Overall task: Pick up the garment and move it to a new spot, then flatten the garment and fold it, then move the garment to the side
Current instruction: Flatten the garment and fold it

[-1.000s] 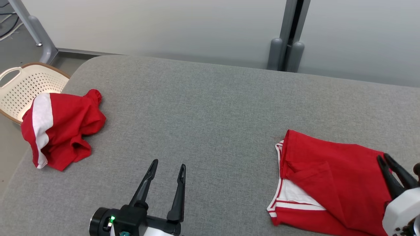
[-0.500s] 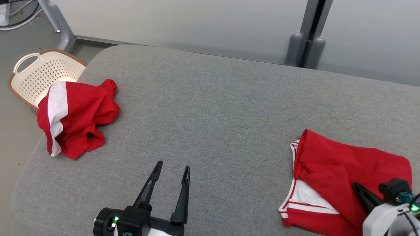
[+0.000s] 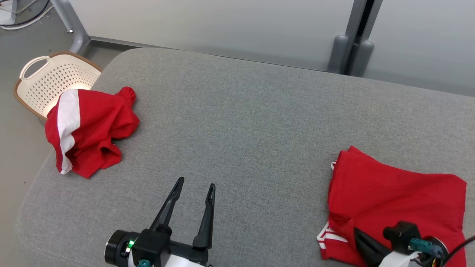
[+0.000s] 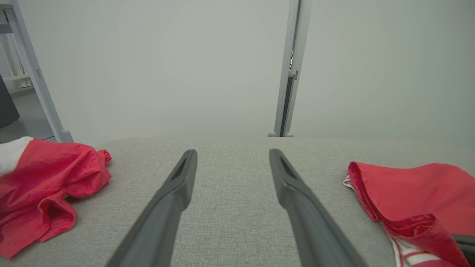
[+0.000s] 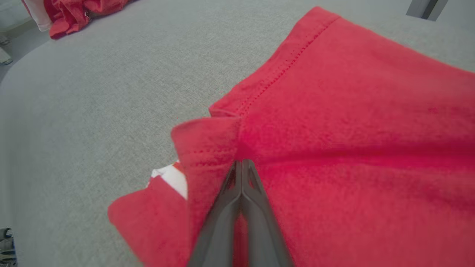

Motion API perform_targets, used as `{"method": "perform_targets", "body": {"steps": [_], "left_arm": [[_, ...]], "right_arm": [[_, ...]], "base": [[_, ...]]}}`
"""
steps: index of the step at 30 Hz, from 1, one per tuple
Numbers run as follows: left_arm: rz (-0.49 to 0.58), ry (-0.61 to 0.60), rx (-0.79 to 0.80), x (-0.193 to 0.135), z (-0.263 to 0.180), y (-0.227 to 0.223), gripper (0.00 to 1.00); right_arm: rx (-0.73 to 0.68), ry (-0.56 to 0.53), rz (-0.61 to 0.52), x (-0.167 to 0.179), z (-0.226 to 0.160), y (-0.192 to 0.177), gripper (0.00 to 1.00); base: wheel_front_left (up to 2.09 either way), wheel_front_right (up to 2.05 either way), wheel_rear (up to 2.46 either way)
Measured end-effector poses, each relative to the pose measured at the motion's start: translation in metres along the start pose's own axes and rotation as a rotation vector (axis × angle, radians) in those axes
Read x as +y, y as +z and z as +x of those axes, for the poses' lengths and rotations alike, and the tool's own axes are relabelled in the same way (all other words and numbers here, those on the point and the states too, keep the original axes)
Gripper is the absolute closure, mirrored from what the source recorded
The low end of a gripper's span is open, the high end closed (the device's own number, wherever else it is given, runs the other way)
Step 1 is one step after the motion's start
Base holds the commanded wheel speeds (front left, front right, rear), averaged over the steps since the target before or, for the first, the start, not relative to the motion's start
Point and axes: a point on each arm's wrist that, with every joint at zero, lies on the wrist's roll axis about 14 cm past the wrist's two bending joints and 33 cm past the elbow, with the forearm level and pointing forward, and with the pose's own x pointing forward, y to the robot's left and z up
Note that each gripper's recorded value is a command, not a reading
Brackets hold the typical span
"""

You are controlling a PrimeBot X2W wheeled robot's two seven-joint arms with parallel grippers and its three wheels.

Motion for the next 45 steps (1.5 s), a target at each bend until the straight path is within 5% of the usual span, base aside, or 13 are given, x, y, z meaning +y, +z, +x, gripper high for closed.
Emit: {"method": "perform_targets", "body": {"steps": [8,9,10,11,20,27,35,45], "left_arm": [[-0.011,0.0,-0.013,-0.002,0.0,0.003,0.0],[-0.013,-0.002,-0.019,-0.003,0.001,0.005,0.0],[-0.015,-0.001,-0.029,-0.003,0.002,0.008,0.0],[-0.016,-0.001,-0.035,-0.003,0.002,0.01,0.0],[-0.04,0.014,-0.105,0.002,-0.007,0.03,0.0],[-0.047,-0.021,-0.132,-0.002,-0.015,0.036,0.0],[0.034,-0.041,-0.064,0.003,-0.036,0.013,0.0],[0.06,-0.039,-0.01,0.009,-0.043,-0.004,0.0]], "right_arm": [[-0.142,0.079,0.056,0.038,-0.014,0.02,1.0],[-0.171,0.065,0.057,0.036,-0.015,0.028,0.76],[-0.207,0.043,0.059,0.032,-0.017,0.036,0.04],[-0.237,0.022,0.056,0.028,-0.019,0.044,0.0],[-0.522,-0.286,-0.044,-0.017,-0.075,0.111,0.0],[-0.663,-0.491,-0.032,-0.03,-0.129,0.125,0.0],[-0.642,-0.593,-0.023,-0.027,-0.159,0.097,0.0],[-0.611,-0.574,0.002,-0.017,-0.152,0.085,0.0]], "base": [[0.0,0.0,0.0],[0.0,0.0,0.0],[0.0,0.0,0.0],[0.0,0.0,0.0],[0.0,0.0,0.0],[0.0,0.0,0.0],[0.0,0.0,0.0],[0.0,0.0,0.0]]}}
